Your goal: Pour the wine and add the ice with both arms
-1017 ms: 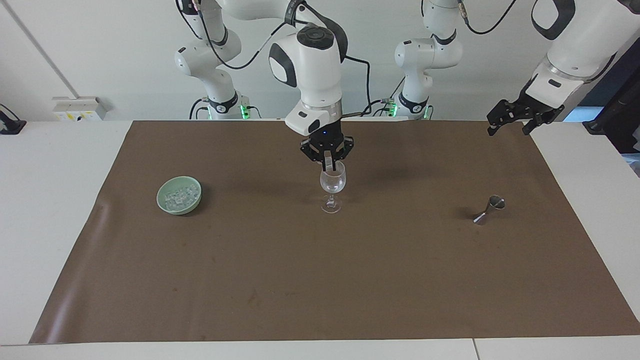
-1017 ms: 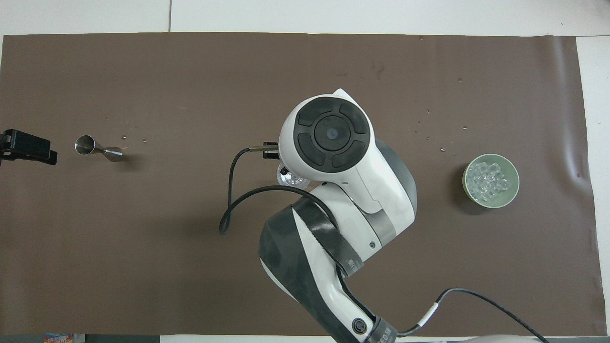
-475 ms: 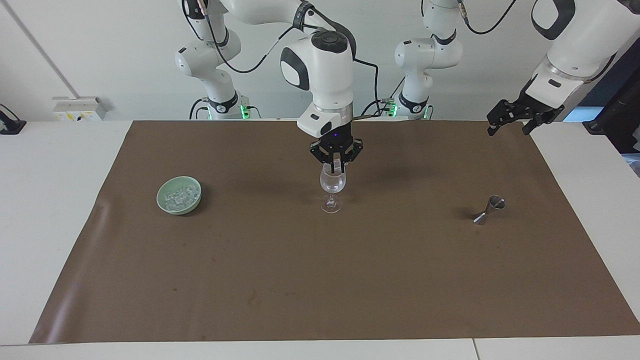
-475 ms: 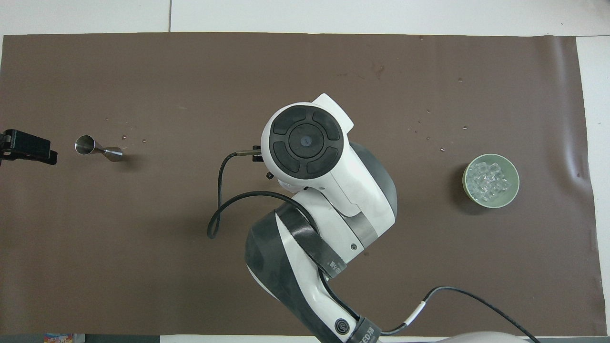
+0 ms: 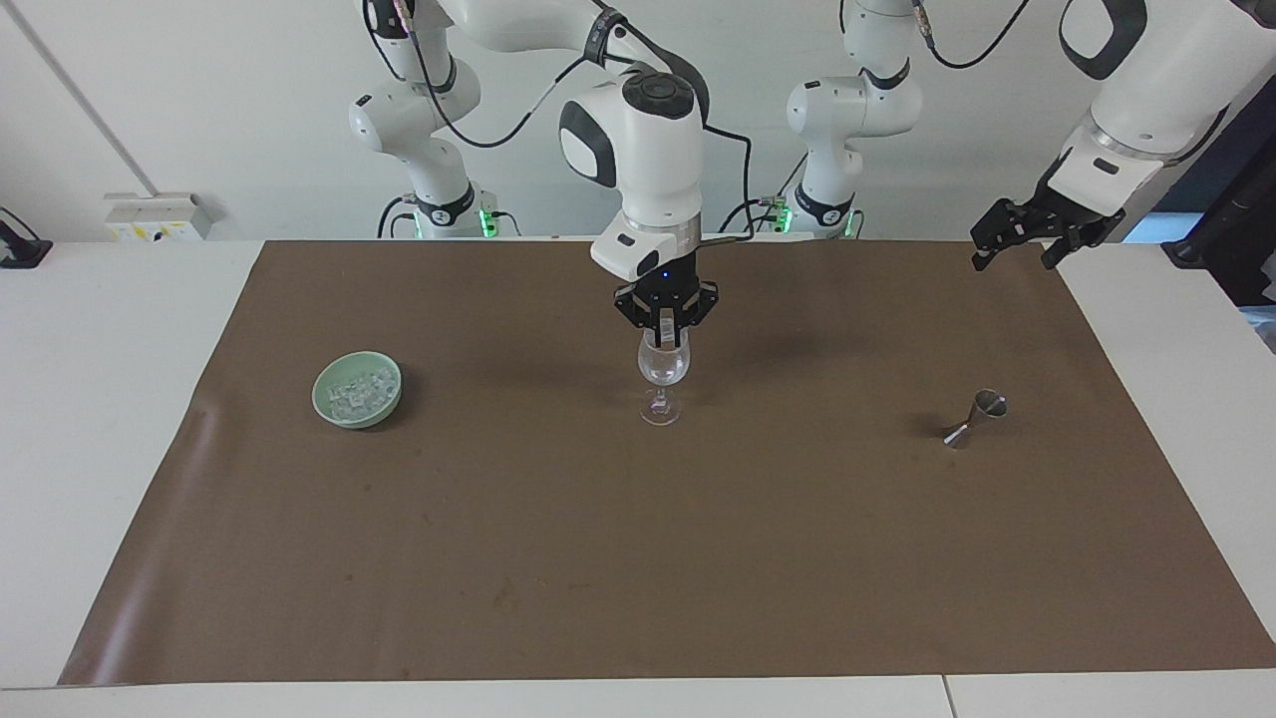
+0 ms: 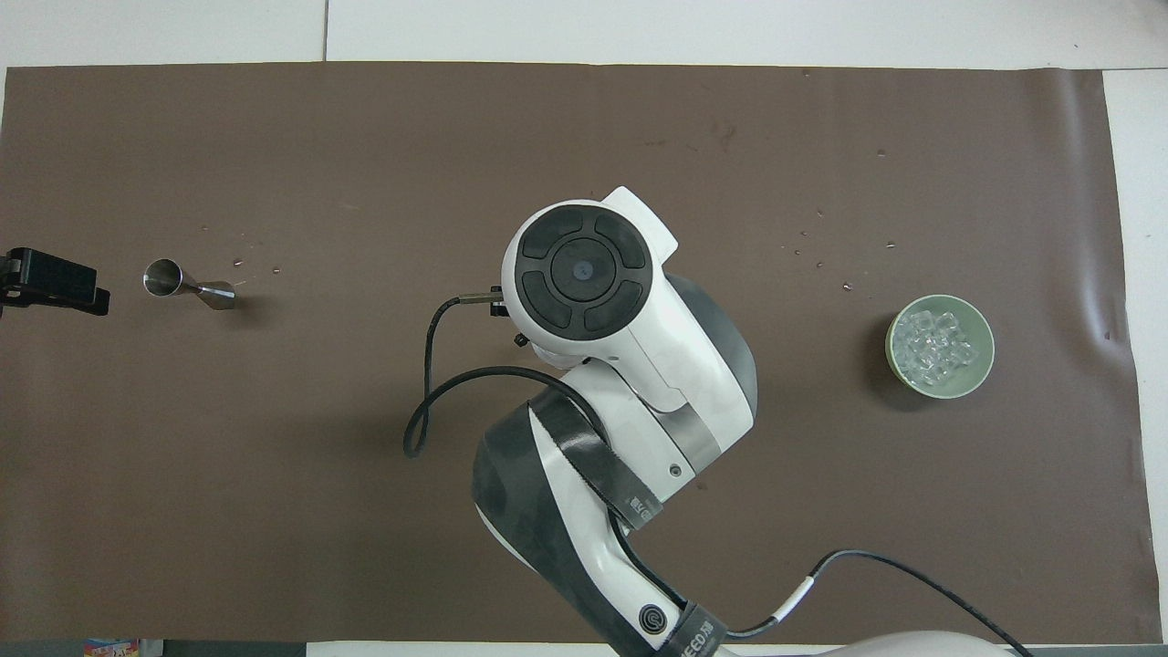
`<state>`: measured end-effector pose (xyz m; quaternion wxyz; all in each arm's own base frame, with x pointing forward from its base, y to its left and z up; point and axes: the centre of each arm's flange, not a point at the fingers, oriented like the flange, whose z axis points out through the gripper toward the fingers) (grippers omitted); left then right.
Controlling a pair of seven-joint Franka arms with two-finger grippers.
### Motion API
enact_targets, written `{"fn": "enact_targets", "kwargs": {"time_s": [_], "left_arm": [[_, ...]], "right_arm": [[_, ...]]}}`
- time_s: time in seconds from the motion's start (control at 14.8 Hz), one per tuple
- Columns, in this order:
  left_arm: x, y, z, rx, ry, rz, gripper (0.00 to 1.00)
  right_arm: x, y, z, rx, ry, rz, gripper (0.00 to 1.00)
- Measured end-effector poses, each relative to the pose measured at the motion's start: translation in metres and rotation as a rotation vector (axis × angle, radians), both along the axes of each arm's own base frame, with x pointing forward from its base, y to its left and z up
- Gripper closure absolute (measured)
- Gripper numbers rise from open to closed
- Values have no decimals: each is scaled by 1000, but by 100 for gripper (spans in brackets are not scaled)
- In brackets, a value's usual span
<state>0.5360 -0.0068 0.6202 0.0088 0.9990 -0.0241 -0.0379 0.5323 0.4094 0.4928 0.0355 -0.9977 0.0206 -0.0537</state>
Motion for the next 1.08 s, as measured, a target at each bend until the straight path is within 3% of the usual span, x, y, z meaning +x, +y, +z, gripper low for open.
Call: {"fn": "enact_targets", "kwargs": {"time_s": [0.41, 0.47, 0.61, 1.08], "left_arm": [[0, 0, 0, 0, 0, 0, 0], [0, 0, 0, 0, 0, 0, 0], [0, 0, 0, 0, 0, 0, 0], [0, 0, 0, 0, 0, 0, 0]], "right_arm": [[-1, -1, -3, -3, 4, -1, 74], [-1, -1, -3, -3, 5, -1, 69], [-1, -1, -3, -3, 4, -2, 49], [3, -7, 3, -2, -1, -13, 47]]}}
